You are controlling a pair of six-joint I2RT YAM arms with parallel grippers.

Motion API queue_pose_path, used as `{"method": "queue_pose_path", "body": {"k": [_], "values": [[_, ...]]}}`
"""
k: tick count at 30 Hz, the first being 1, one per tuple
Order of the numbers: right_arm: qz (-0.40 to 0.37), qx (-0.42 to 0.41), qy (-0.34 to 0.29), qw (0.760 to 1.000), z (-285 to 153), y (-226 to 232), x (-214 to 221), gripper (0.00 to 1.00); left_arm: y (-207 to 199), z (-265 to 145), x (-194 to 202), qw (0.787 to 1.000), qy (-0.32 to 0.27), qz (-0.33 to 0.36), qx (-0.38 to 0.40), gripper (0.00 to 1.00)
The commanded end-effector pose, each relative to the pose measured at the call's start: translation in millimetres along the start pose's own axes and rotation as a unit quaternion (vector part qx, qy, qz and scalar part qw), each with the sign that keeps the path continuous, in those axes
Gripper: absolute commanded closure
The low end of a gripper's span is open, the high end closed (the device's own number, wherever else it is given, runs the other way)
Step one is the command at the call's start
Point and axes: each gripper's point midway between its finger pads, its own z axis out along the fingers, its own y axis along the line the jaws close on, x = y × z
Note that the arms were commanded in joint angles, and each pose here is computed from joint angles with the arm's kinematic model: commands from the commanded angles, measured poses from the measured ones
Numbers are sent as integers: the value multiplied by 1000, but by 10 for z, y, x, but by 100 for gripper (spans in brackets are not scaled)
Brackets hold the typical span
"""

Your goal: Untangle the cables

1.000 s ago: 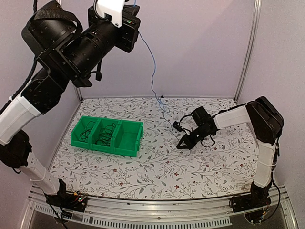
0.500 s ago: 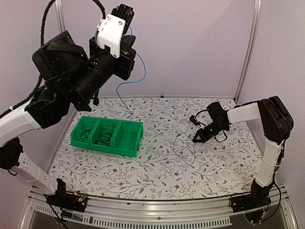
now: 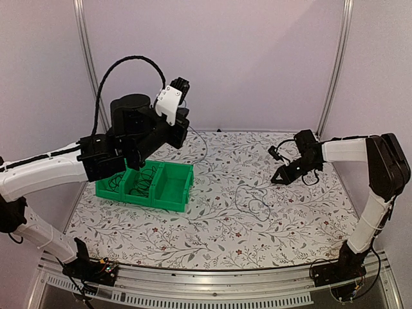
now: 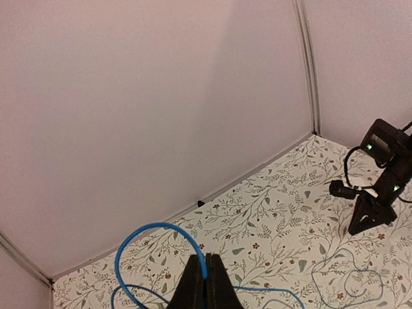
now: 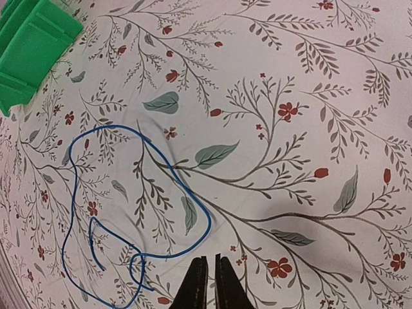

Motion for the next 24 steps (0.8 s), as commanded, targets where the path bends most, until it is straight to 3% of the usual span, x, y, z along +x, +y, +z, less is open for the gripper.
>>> {"method": "queue_pose_path", "body": {"k": [1, 17, 24], "values": [[-12, -17, 4, 1000, -22, 92, 34, 90, 123, 44, 112, 998, 2, -59, 25, 100], [-17, -20, 3, 1000, -40, 107, 36, 85, 438, 262, 1062, 993, 77, -87, 16, 100], [-16, -22, 6, 1000, -22, 102, 59, 85, 568, 311, 1228, 992, 86, -96, 1, 100]]}}
